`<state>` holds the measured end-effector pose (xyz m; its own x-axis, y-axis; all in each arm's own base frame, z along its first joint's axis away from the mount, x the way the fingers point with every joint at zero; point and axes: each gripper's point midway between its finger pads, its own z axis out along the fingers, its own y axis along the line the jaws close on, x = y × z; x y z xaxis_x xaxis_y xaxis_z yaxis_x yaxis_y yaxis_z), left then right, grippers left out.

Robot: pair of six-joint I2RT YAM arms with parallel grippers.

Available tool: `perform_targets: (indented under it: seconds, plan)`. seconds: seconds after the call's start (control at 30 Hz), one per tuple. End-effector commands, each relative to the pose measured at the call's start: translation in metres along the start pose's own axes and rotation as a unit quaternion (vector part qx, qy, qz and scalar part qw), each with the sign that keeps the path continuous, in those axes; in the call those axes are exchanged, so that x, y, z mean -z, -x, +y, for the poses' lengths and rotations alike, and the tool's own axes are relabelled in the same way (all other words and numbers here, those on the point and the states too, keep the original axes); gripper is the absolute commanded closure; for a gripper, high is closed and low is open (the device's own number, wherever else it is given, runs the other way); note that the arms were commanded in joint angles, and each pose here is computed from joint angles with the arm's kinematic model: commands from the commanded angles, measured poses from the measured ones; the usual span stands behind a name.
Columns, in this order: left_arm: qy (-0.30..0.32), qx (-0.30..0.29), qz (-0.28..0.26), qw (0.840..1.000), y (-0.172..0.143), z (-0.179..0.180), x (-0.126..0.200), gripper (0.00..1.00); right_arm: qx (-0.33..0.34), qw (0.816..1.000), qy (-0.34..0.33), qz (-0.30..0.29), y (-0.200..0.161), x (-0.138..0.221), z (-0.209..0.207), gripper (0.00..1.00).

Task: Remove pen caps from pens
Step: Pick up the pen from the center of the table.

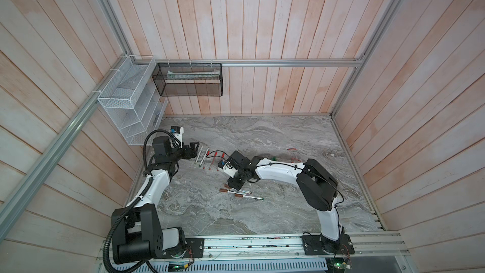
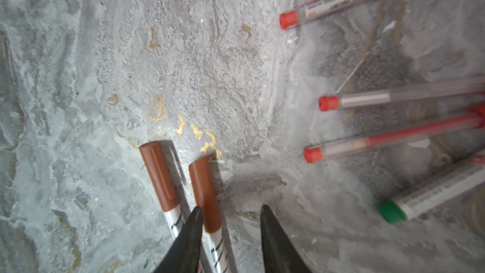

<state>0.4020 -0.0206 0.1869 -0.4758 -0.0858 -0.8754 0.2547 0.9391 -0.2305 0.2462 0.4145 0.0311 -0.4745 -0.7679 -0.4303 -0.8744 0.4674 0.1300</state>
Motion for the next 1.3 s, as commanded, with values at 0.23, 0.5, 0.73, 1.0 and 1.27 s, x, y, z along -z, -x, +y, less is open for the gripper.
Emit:
perform_targets:
  seconds: [0.23, 0.5, 0.73, 1.0, 1.27]
  plan:
    - [-0.009, 0.003, -0.022, 1.000, 0.009, -0.002, 0.007, 0.11, 0.023, 0.998, -0.016, 0.048, -0.023, -0.022, -0.004, 0.69]
    - [-0.006, 0.012, -0.034, 0.999, 0.011, 0.004, 0.014, 0.11, 0.023, 0.998, -0.042, 0.042, -0.017, -0.018, -0.025, 0.88]
    - [-0.011, 0.017, -0.039, 0.999, 0.014, 0.003, 0.016, 0.12, 0.015, 0.999, -0.047, -0.008, 0.005, 0.005, -0.031, 1.00]
    - [-0.043, 0.033, -0.046, 0.997, 0.017, -0.008, 0.019, 0.12, -0.036, 0.994, -0.026, -0.097, 0.043, 0.052, -0.041, 1.00]
    - [-0.127, 0.075, -0.049, 0.988, 0.022, -0.034, 0.019, 0.12, -0.147, 0.957, -0.004, -0.249, 0.080, 0.118, -0.079, 1.00]
